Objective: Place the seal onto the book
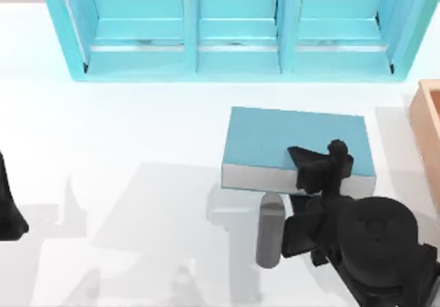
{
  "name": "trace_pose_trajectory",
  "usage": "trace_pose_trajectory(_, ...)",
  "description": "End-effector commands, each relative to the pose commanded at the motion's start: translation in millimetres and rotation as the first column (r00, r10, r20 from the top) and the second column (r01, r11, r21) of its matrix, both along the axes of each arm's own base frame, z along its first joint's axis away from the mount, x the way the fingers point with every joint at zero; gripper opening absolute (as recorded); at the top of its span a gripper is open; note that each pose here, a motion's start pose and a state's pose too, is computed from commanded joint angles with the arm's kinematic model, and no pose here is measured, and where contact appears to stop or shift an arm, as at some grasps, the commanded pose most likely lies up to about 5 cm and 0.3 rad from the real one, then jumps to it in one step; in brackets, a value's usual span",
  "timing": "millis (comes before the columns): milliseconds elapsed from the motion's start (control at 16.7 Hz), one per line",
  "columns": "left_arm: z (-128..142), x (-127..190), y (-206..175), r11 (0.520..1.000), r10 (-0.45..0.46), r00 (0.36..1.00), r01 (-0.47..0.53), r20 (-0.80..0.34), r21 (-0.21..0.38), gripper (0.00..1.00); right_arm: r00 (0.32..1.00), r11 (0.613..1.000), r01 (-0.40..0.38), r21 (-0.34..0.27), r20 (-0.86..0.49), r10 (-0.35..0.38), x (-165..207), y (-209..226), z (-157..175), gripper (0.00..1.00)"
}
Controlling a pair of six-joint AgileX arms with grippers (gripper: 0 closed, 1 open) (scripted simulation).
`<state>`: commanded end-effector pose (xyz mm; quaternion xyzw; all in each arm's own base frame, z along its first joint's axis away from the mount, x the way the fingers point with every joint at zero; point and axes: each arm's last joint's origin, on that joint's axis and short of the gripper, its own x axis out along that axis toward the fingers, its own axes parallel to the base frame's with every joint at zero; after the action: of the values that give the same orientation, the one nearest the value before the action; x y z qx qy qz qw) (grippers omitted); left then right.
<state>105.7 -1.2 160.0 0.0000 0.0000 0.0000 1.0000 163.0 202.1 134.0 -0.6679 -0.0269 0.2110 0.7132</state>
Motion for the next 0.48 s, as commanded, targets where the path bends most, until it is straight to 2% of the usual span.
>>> trace_pose_trajectory(480, 0.0, 0.0, 0.0, 1.0, 0.0, 1.0, 0.0, 0.0, 0.0, 1.0, 1.0, 1.0, -0.007, -0.018, -0.002, 0.007, -2.6, -2.5, -2.4, 0.0)
